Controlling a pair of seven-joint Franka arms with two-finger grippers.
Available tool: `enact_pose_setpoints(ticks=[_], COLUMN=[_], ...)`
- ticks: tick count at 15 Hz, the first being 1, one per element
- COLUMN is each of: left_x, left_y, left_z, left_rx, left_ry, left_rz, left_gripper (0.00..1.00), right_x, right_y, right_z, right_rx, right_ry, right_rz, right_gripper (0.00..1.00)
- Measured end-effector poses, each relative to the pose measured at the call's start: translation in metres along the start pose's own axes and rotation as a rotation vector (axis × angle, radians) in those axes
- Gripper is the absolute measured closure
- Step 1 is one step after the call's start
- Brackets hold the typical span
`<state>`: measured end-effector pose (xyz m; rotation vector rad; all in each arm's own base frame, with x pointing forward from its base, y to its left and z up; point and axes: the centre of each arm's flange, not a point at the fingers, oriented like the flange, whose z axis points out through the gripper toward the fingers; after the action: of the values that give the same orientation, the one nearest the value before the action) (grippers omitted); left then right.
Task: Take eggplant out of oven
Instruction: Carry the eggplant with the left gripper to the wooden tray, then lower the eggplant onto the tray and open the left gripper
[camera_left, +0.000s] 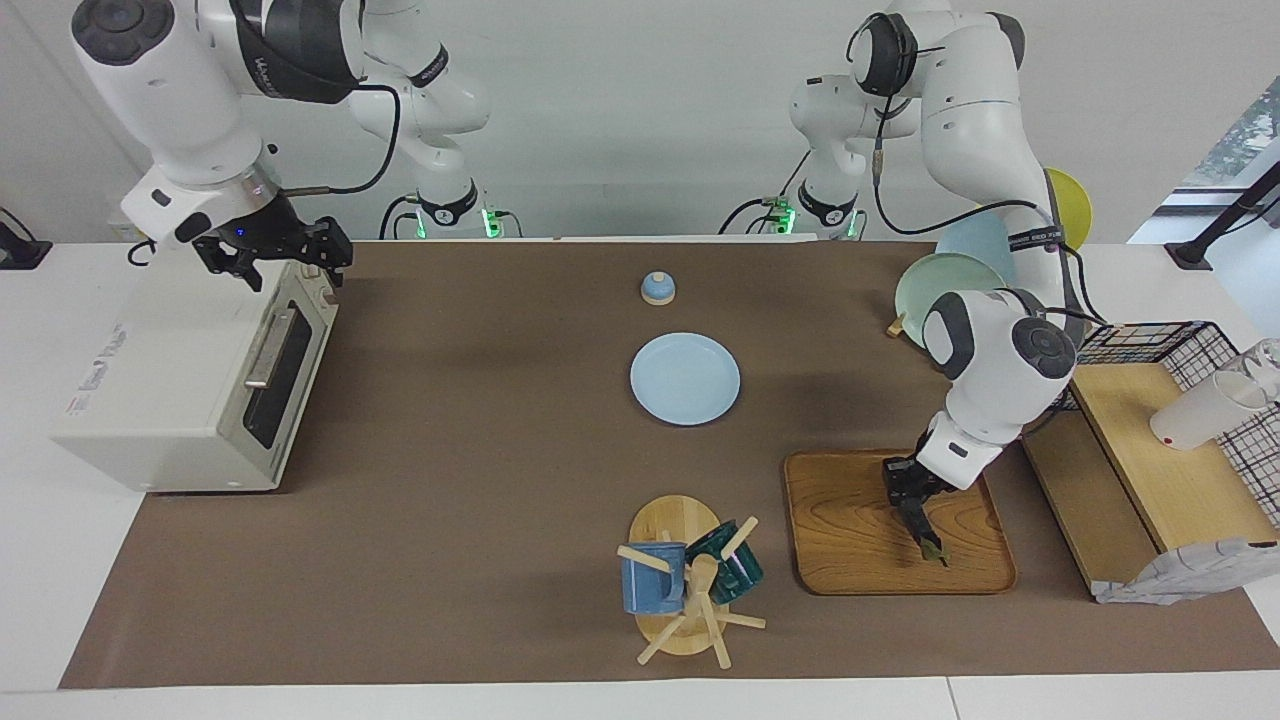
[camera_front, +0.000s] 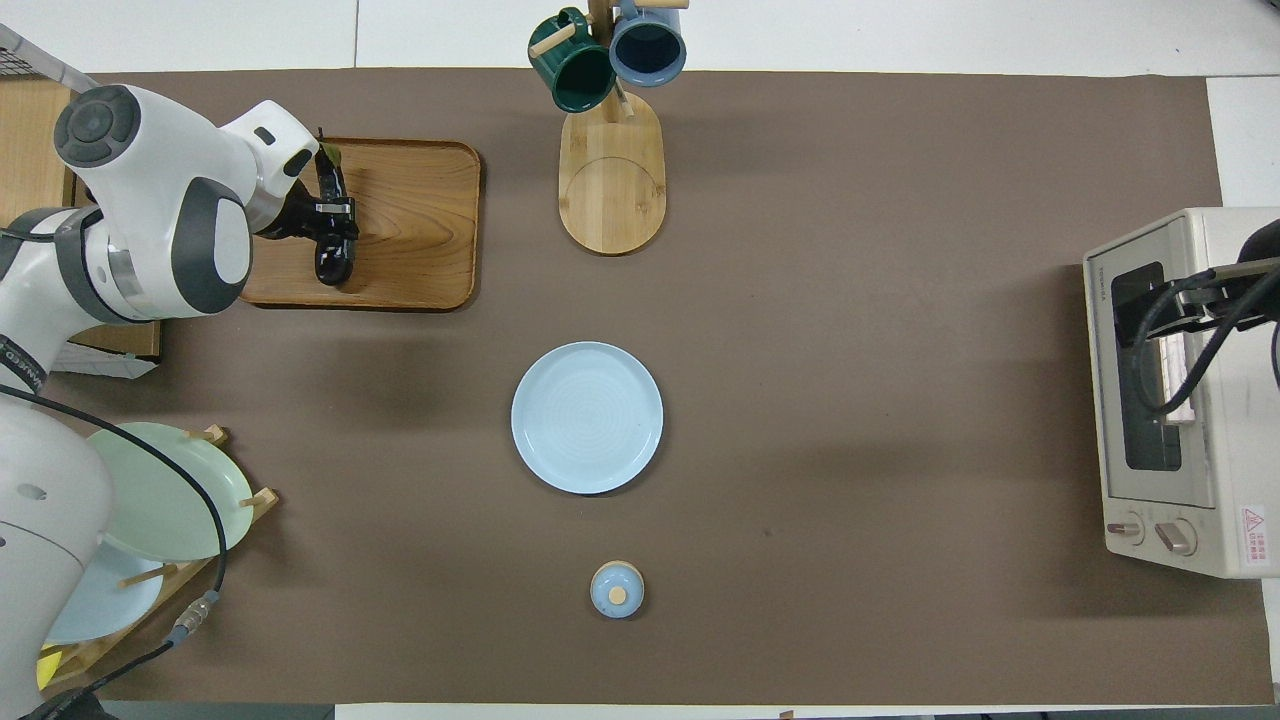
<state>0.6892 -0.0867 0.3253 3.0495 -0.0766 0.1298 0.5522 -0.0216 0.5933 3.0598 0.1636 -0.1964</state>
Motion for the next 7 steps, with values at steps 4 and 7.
enact_pose_setpoints(ticks=[4, 7], left_x=[0.003, -0.011], left_y=[0.002, -0.002], left_z=[-0.033, -0.11], left_rx=[-0.006, -0.016], left_ry=[-0.001, -0.032], left_rz=[-0.006, -0.055], left_gripper=[0.05, 0.0], right_x=[-0.001, -0.002], right_y=[-0.003, -0.007], right_z=[-0.002, -0.006], right_rx=[0.012, 0.013], right_ry=[0.007, 0.014], right_rz=[-0.003, -0.009], right_gripper=[0.0, 0.0])
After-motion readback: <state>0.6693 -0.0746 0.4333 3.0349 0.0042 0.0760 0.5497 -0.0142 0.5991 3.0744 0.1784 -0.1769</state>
